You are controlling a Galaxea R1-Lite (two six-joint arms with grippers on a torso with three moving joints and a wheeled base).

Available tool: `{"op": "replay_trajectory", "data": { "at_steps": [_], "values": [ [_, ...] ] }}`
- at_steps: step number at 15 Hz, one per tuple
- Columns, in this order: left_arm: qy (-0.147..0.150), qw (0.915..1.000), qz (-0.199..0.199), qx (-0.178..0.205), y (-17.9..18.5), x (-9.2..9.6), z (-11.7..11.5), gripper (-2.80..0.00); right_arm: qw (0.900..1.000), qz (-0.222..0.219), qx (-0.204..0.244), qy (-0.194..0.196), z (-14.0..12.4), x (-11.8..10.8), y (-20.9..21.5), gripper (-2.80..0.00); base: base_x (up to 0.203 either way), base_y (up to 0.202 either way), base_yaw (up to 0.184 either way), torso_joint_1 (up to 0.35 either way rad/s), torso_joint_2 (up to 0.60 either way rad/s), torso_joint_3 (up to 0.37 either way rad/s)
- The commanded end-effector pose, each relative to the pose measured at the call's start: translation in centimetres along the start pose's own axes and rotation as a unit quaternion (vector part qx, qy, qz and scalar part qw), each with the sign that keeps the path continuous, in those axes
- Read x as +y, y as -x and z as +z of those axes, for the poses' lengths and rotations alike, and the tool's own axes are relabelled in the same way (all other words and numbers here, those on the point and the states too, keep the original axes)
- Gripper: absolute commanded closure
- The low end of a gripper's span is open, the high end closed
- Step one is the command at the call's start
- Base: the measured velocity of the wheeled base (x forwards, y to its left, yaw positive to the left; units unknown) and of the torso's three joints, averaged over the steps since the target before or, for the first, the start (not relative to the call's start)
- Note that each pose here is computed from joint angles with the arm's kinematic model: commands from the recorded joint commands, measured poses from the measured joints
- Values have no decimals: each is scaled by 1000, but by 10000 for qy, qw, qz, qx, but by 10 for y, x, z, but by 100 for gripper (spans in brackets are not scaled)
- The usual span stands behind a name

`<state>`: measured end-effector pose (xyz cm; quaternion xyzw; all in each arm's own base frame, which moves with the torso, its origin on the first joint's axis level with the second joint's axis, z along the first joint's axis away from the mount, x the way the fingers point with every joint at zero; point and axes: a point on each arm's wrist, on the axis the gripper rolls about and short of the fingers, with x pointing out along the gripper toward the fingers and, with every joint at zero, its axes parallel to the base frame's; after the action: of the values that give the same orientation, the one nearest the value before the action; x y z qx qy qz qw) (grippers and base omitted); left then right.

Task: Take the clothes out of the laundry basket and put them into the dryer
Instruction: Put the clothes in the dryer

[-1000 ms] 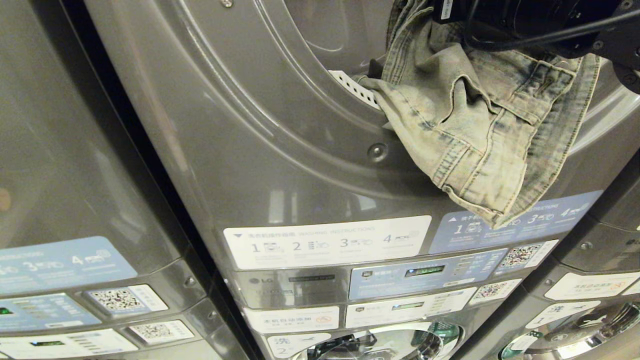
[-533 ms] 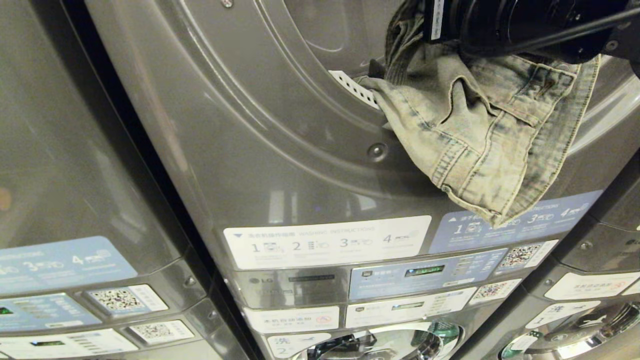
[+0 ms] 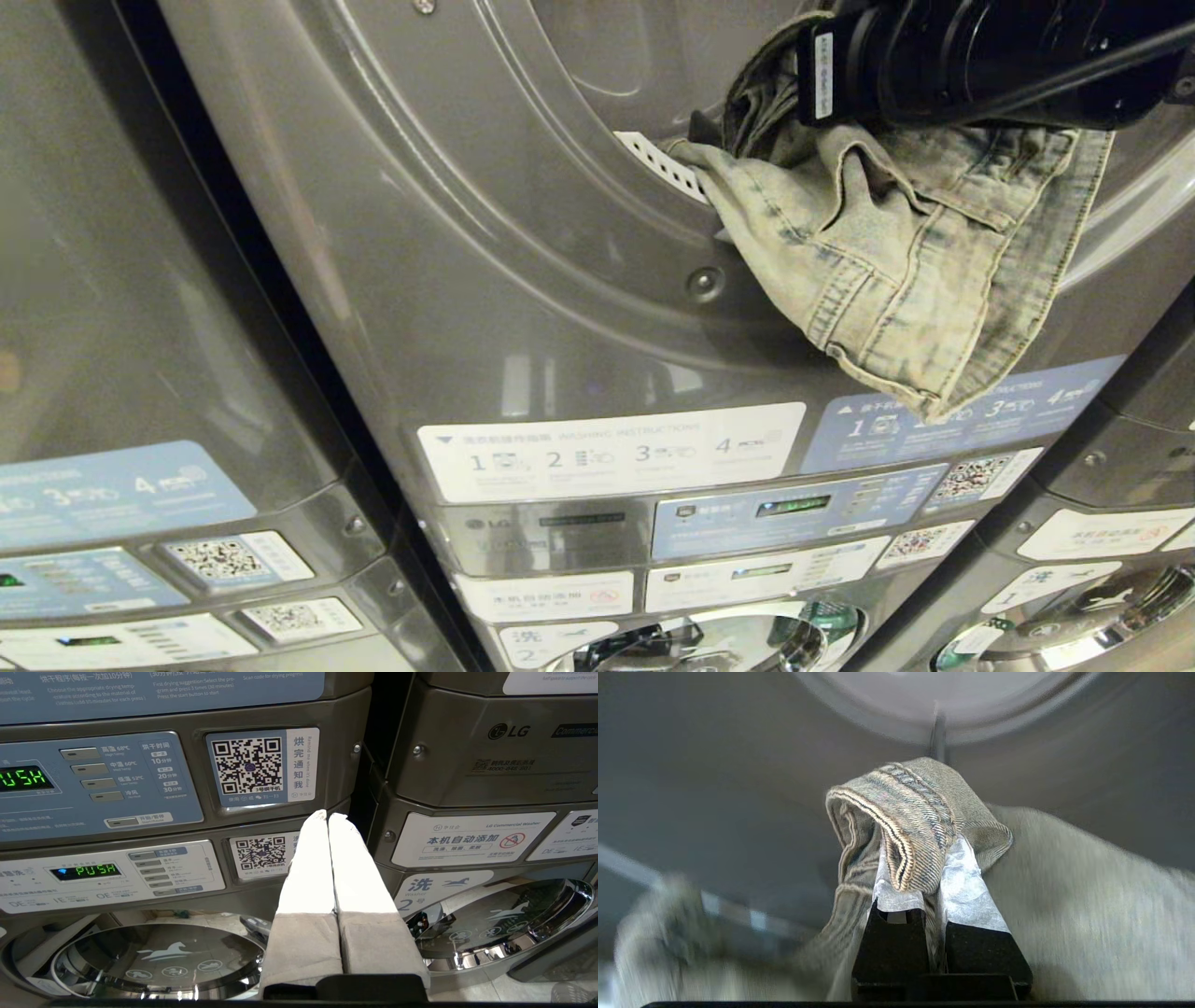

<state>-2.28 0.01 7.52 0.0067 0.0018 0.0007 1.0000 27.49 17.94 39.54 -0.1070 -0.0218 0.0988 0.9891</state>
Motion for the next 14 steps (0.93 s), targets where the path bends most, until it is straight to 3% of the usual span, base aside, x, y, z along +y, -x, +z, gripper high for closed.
{"op": "replay_trajectory", "data": {
  "at_steps": [1,5,8,14],
  "values": [
    [-2,10000,0,-3,0,0,0,0,9999,-13,100,18,1,-5,7,0,0,0,0,0,0,0],
    [-2,10000,0,-3,0,0,0,0,10000,-6,61,-51,1,-5,6,0,0,0,0,0,0,0],
    [-2,10000,0,-3,0,0,0,0,9985,-51,-243,-488,3,-1,-2,0,0,0,0,0,0,0],
    [-2,10000,0,-3,0,0,0,0,9968,-74,-497,-615,10,-1,-2,0,0,0,0,0,0,0]
  ]
}}
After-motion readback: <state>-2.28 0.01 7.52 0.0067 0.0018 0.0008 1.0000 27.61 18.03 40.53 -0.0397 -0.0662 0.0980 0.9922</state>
